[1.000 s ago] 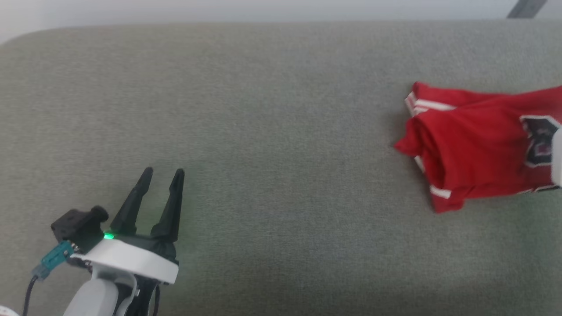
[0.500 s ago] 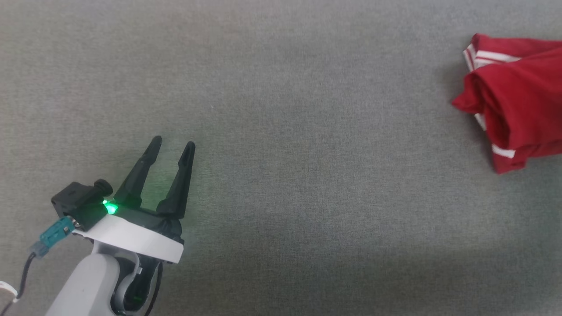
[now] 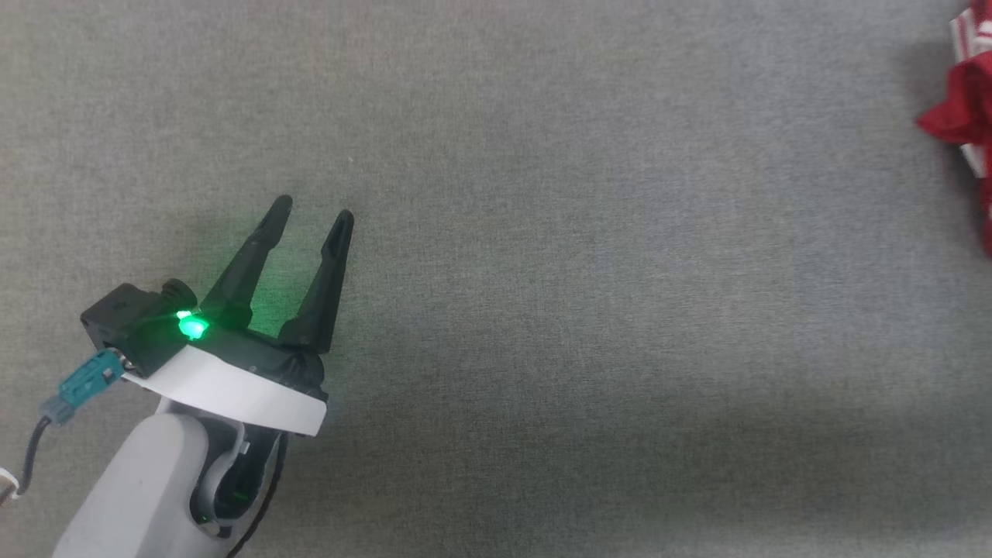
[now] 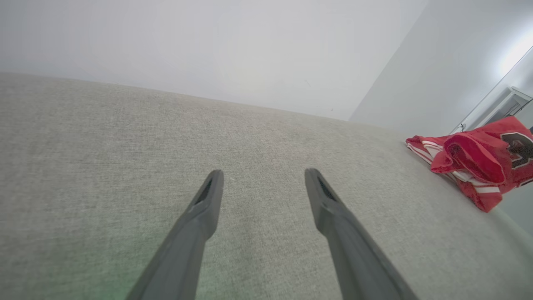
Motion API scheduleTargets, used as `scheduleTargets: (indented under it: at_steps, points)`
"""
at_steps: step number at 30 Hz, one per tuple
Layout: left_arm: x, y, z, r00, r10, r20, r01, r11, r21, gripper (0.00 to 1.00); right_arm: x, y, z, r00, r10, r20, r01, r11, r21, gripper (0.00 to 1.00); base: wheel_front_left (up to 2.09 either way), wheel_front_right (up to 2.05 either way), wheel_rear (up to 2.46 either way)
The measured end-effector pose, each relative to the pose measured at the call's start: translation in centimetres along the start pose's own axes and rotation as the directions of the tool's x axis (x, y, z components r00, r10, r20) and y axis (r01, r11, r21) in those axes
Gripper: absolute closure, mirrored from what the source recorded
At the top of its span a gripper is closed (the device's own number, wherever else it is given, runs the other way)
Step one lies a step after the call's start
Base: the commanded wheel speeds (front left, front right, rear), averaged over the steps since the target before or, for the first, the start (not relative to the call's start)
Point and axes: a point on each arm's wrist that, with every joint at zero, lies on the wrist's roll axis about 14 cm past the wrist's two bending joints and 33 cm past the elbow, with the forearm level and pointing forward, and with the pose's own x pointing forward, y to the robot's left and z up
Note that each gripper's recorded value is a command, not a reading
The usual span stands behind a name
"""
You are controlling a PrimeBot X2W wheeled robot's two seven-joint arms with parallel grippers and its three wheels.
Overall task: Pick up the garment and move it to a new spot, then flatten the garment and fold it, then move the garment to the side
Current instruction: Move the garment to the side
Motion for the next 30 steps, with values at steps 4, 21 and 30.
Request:
scheduleTargets:
  at_steps: [4, 21, 30]
  points:
    - [0.3, 0.5, -0.5, 1.0, 0.0, -0.013, 0.0, 1.0, 0.0, 0.0, 0.8, -0.2, -0.6, 0.999, -0.037, -0.01, 0.036, 0.999, -0.041, 1.0, 0.0, 0.0, 0.0]
    - [0.8, 1.7, -0.8, 1.0, 0.011, -0.023, -0.011, 1.0, -0.001, 0.0, 3.0, 3.2, -1.4, 1.0, -0.014, -0.024, 0.013, 1.0, -0.024, 0.53, 0.0, 0.0, 0.0]
    - [0.9, 1.9, 0.2, 1.0, 0.015, -0.001, -0.015, 1.0, 0.002, 0.0, 2.3, 2.1, -0.3, 0.999, -0.029, 0.021, 0.029, 0.999, 0.029, 0.0, 0.0, 0.0, 0.0]
